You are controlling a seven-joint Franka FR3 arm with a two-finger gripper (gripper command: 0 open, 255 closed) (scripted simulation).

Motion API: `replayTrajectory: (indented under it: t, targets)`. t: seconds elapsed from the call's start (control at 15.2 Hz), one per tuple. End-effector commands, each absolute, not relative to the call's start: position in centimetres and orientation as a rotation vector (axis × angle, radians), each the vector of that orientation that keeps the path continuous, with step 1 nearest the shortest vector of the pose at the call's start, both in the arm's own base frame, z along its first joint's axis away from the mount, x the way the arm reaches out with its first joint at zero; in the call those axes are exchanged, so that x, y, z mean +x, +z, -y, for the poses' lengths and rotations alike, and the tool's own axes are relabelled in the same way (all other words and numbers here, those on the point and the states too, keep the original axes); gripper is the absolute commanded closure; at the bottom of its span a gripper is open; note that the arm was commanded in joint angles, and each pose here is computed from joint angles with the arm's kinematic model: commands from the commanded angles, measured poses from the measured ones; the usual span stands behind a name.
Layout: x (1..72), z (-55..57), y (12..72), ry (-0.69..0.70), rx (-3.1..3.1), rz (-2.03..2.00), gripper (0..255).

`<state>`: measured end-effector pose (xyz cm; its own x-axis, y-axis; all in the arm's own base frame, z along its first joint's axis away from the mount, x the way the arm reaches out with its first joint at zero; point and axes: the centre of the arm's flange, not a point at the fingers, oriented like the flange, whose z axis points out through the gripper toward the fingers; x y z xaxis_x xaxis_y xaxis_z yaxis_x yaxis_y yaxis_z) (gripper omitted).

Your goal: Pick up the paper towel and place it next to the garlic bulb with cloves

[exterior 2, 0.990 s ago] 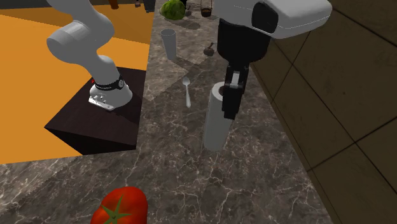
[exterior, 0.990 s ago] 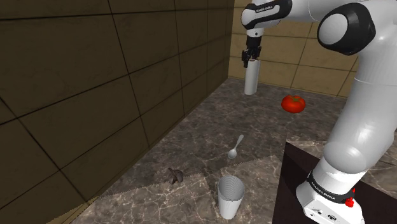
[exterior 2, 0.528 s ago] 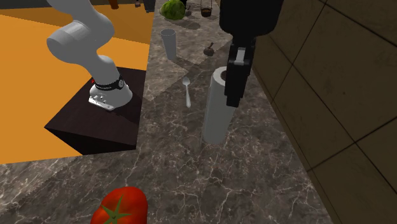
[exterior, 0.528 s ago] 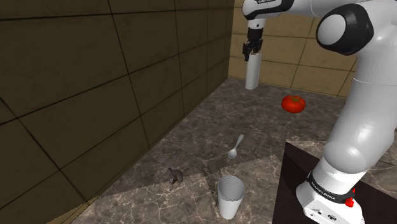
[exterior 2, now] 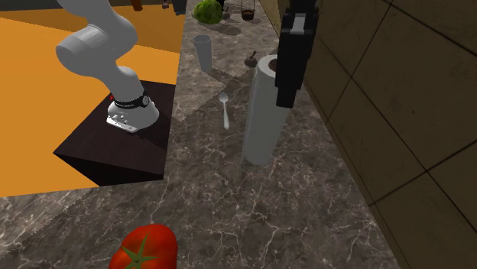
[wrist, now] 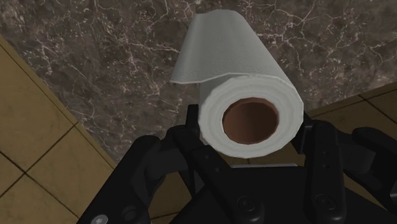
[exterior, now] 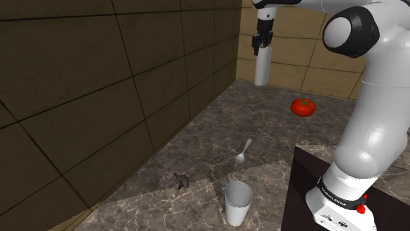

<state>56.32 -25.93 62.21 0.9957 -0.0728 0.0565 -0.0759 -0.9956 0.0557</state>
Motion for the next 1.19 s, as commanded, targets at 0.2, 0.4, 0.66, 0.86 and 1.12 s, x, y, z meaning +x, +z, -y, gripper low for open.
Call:
replayTrajectory:
  t: [0.2, 0.4, 0.66, 0.86, 1.12]
  targets:
    - [56.3, 25.9, 64.7, 0.083, 3.081, 0.115, 255]
    - [56.3, 25.9, 66.3, 0.083, 3.081, 0.115, 255]
    - [56.3, 25.9, 68.4, 0.083, 3.081, 0.115, 255]
    - [56.0, 23.3, 68.8, 0.083, 3.081, 0.115, 255]
    - [55.4, 18.0, 68.9, 0.083, 3.081, 0.115, 255]
